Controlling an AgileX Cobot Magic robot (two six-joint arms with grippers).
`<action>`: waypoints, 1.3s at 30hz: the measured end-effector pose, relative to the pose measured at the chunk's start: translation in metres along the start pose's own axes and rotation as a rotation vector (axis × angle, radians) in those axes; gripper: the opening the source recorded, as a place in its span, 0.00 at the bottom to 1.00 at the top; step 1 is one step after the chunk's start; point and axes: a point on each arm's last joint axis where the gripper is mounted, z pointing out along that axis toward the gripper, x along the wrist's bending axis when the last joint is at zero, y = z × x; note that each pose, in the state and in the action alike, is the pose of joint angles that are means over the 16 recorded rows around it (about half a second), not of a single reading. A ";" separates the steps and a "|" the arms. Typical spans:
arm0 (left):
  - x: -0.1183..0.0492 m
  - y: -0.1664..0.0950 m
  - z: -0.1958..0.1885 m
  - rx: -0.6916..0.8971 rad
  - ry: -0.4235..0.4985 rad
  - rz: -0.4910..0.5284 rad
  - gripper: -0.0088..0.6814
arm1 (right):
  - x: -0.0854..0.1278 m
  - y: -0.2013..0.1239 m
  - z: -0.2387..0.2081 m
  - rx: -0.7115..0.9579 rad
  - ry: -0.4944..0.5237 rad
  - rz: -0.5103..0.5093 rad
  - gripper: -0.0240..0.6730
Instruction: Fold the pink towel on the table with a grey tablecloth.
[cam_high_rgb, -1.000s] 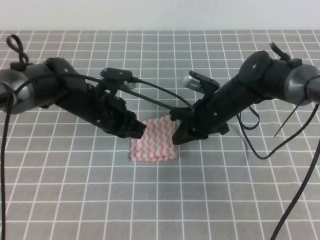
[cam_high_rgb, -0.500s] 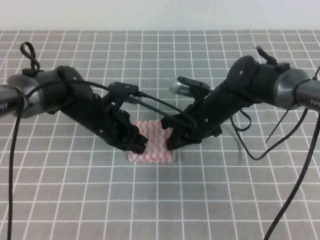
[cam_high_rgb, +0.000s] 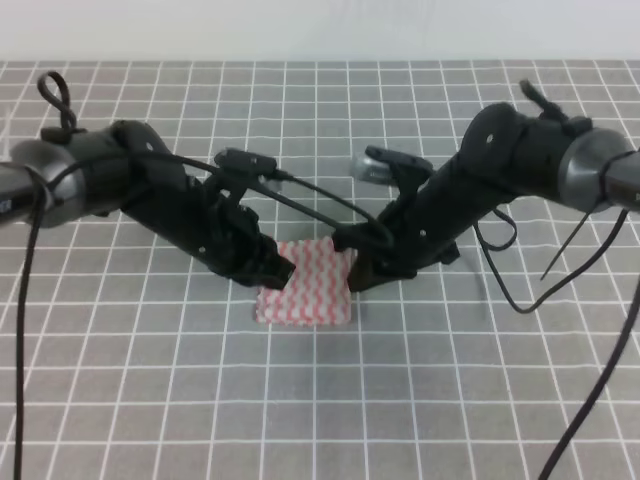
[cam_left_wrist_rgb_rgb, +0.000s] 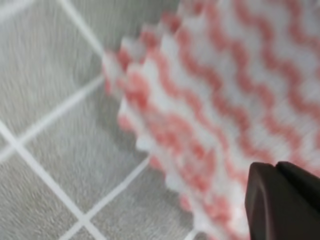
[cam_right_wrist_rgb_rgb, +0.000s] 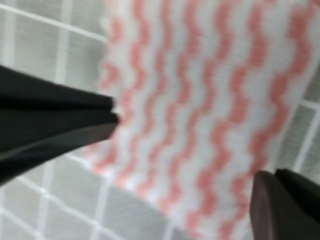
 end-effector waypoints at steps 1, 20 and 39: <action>0.000 0.001 -0.001 0.001 -0.002 0.001 0.01 | 0.001 0.000 -0.001 0.001 0.006 -0.001 0.01; 0.002 -0.007 0.009 0.105 -0.032 -0.007 0.01 | -0.002 -0.004 0.016 0.050 0.019 0.008 0.01; 0.006 0.026 -0.016 -0.137 0.108 0.019 0.01 | 0.008 0.025 0.000 -0.152 0.010 -0.023 0.01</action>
